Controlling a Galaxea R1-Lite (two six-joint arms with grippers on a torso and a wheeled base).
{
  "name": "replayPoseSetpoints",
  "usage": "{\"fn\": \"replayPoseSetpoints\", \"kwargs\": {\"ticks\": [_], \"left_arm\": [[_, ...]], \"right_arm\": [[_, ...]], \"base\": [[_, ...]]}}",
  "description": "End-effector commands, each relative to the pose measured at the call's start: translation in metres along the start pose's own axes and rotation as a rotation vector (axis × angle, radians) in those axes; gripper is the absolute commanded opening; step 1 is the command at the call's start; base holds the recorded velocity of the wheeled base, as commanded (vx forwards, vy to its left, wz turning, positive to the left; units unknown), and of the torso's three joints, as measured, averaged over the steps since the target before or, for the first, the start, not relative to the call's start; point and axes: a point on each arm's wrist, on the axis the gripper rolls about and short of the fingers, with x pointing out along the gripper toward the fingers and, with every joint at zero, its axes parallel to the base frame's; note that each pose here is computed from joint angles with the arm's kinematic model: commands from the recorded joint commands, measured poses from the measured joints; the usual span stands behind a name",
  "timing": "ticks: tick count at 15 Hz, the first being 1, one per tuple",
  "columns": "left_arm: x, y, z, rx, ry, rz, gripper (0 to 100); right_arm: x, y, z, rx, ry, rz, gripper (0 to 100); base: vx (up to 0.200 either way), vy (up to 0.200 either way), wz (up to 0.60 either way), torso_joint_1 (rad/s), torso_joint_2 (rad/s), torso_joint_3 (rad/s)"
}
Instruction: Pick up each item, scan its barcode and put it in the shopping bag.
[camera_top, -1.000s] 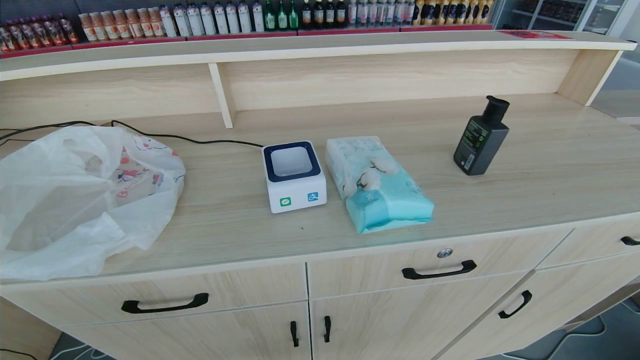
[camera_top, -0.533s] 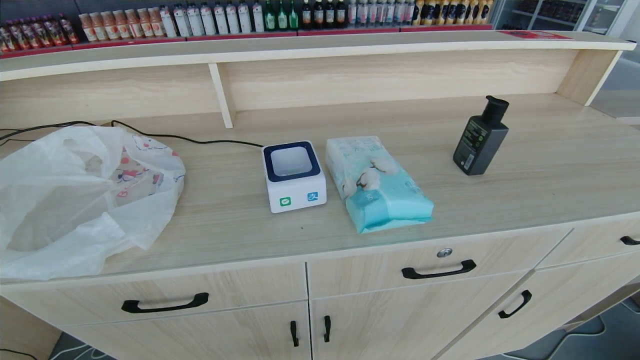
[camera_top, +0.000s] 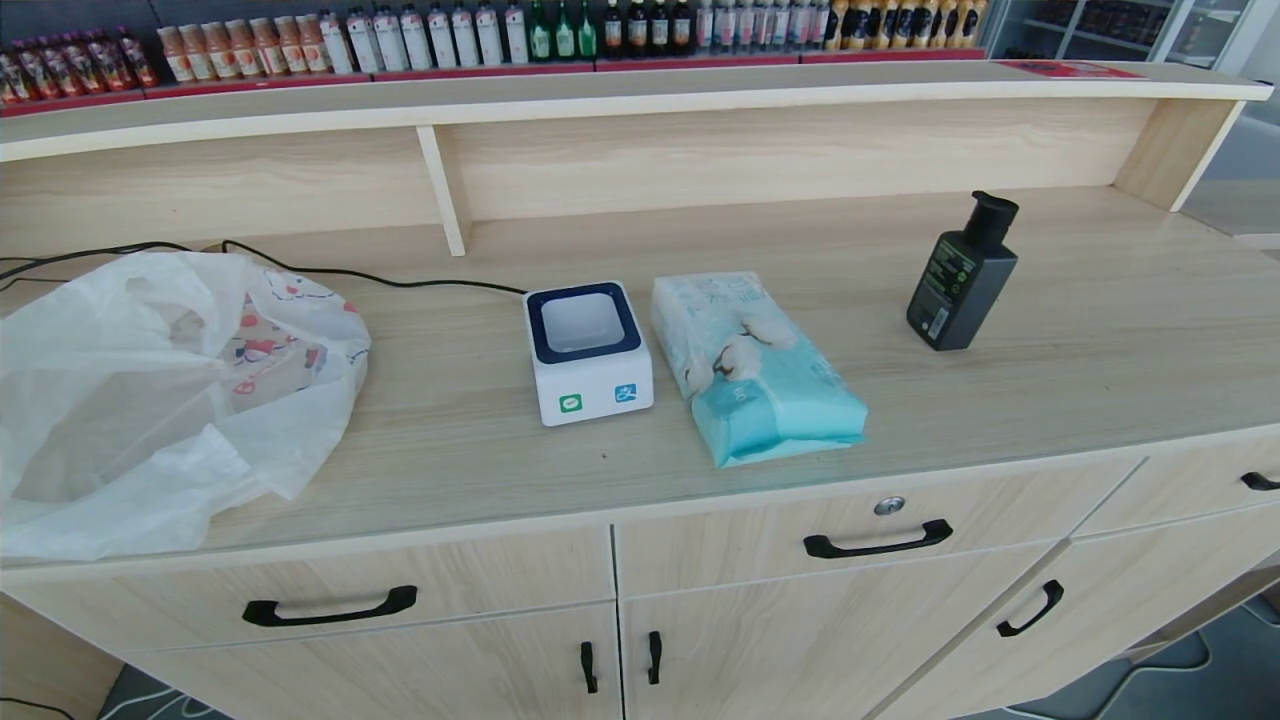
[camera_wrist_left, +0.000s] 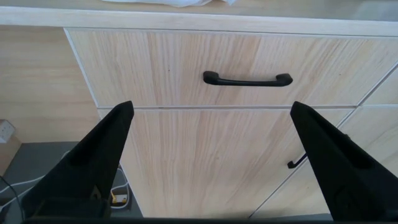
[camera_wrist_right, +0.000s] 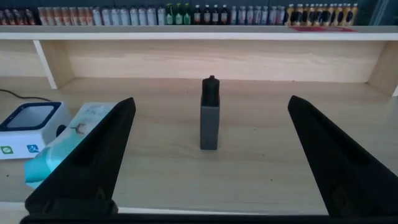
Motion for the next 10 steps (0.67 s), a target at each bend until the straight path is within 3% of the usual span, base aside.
{"fn": "replayPoseSetpoints", "kwargs": {"ticks": [1, 4, 7, 10], "left_arm": [[0.000, 0.000, 0.000, 0.000, -0.001, 0.000, 100], [0.000, 0.000, 0.000, 0.000, -0.001, 0.000, 100], [0.000, 0.000, 0.000, 0.000, 0.002, 0.000, 100], [0.000, 0.000, 0.000, 0.000, 0.002, 0.002, 100]], "right_arm": [[0.063, 0.009, -0.037, 0.033, 0.070, 0.078, 100], [0.101, 0.017, -0.054, 0.047, 0.032, 0.113, 100], [0.110, 0.028, -0.067, 0.091, 0.067, 0.156, 100], [0.120, 0.058, -0.083, 0.120, 0.078, 0.257, 100]], "base": [[0.000, 0.000, 0.00, 0.000, 0.00, 0.000], [0.000, 0.000, 0.00, 0.000, 0.00, 0.000], [0.000, 0.000, 0.00, 0.000, 0.00, 0.000], [0.000, 0.000, 0.00, 0.000, 0.00, 0.000]]}}
